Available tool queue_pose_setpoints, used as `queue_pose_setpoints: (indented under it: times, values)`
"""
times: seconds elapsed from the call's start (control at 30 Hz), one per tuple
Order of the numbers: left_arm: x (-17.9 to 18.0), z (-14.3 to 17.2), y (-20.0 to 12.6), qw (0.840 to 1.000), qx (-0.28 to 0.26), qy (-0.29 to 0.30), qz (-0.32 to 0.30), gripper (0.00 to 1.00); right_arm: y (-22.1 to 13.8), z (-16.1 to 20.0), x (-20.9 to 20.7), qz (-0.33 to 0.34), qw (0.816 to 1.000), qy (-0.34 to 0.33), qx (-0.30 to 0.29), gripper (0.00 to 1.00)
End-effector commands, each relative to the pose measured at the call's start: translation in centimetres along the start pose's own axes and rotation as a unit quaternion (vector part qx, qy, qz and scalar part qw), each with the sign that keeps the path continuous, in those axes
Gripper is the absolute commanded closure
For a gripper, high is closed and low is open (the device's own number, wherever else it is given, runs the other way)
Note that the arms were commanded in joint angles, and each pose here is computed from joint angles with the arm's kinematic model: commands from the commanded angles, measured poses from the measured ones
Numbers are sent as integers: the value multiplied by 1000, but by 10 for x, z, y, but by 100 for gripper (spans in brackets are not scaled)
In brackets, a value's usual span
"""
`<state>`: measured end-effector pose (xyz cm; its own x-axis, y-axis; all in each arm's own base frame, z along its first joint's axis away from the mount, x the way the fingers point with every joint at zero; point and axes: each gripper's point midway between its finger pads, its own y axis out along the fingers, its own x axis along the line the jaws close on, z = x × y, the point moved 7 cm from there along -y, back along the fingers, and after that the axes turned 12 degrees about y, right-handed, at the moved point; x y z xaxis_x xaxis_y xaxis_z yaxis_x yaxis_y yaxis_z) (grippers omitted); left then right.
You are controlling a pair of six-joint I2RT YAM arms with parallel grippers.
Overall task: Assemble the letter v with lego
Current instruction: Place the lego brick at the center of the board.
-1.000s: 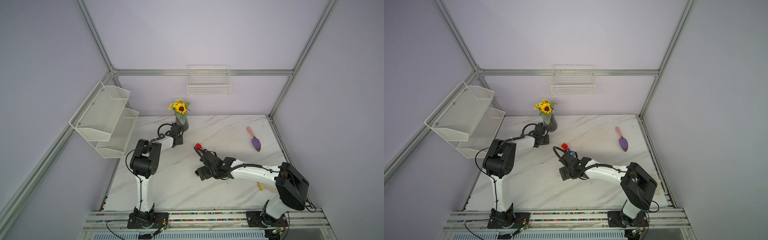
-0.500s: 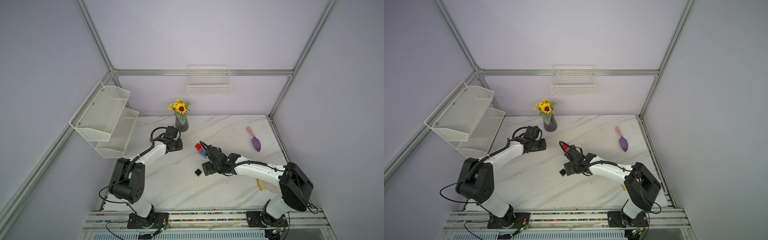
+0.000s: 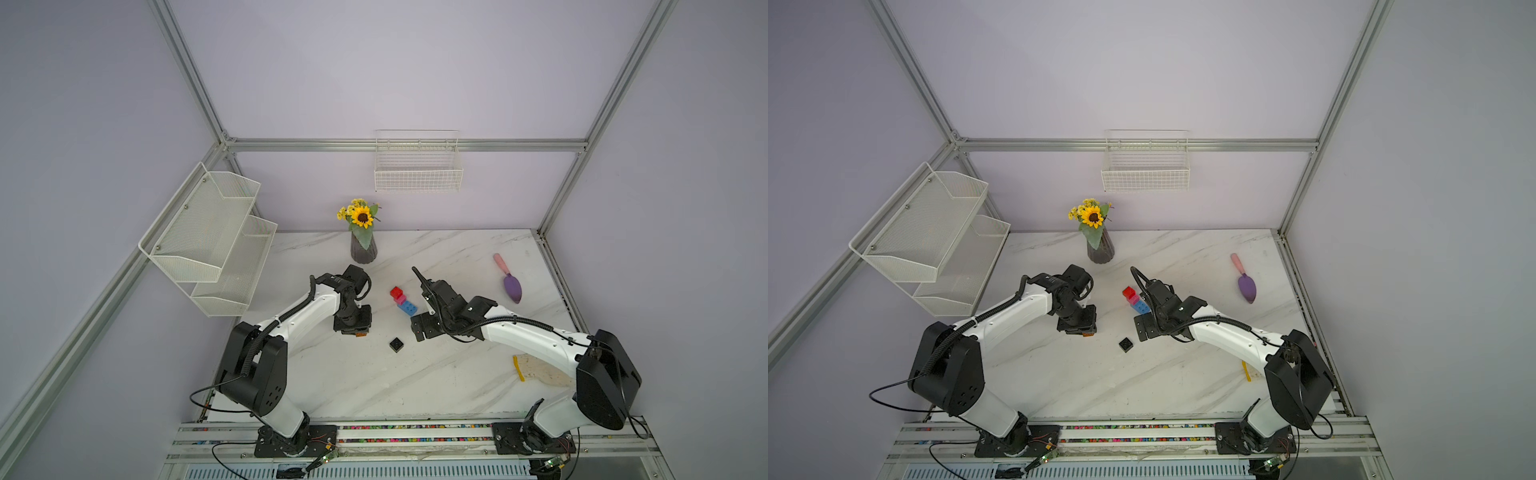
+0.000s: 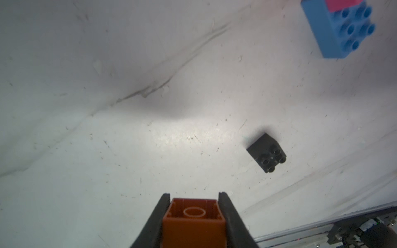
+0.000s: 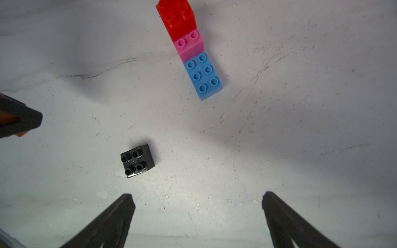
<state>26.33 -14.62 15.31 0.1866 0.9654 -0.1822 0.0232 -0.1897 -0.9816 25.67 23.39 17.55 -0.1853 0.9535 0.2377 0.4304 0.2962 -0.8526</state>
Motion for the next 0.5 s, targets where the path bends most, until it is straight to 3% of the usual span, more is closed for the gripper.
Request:
queue_pose_setpoints:
  times: [0.0,0.2,0.47]
  values:
    - [-18,20,5,996,77,34,13,83,-3,-1,1,-11,1000,-8,13,3]
    - [-27,21,24,992,119,41,14,82,-2,0,3,-20,1000,-10,21,3]
    - [-40,-2,45,990,130,50,11,77,-4,1,2,-22,999,-12,27,3]
